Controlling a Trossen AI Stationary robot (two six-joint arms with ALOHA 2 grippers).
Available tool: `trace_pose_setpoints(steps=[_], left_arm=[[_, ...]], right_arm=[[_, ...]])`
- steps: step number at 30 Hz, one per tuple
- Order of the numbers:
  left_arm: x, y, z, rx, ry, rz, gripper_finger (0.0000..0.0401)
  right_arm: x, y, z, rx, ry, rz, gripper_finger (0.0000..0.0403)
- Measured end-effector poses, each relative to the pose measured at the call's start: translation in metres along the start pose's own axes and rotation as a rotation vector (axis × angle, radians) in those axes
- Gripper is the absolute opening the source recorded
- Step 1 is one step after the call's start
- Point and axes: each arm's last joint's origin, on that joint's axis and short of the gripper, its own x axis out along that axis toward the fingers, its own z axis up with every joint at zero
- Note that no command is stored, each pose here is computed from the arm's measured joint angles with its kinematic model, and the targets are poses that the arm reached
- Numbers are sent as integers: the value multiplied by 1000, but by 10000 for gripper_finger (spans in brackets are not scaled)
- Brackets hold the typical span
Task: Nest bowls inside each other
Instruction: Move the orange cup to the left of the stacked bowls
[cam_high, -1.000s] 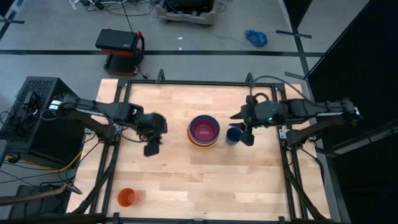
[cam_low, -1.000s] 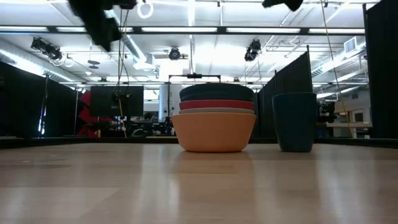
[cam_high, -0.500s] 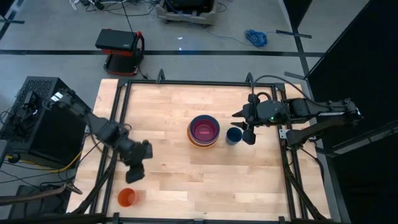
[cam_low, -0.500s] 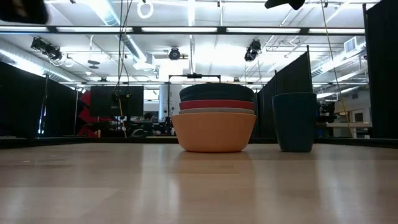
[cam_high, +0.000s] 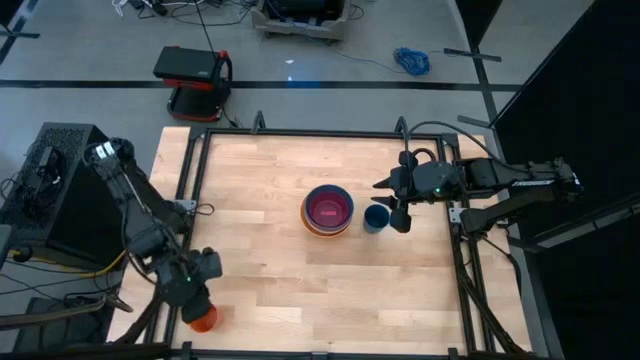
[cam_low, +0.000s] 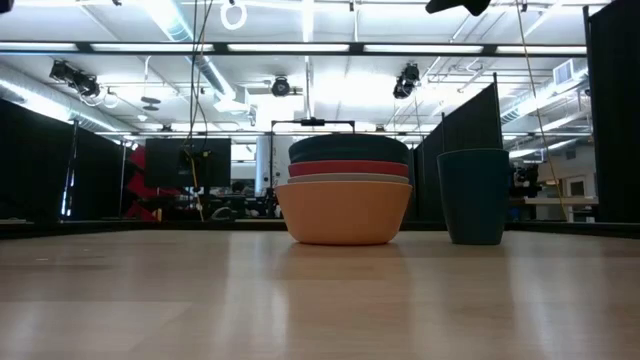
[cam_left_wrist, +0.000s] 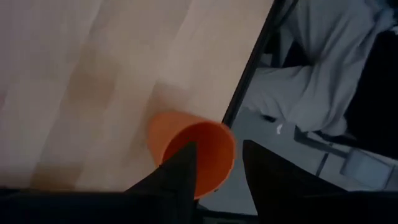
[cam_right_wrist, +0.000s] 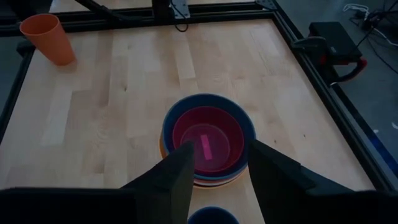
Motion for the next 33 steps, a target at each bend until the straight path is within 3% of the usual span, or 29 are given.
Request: trace_pose_setpoints(steps=[6,17,33], left_arm=[[19,-3,-19,-18,32,105,130],[43,-3,-21,-15,56,220,198],[60,16,-23,-22,102,328,72]], right_arm=[[0,0,0,1,0,0,147],[0,0,0,6,-1,1,171],[0,0,0,-3,1,7,135]])
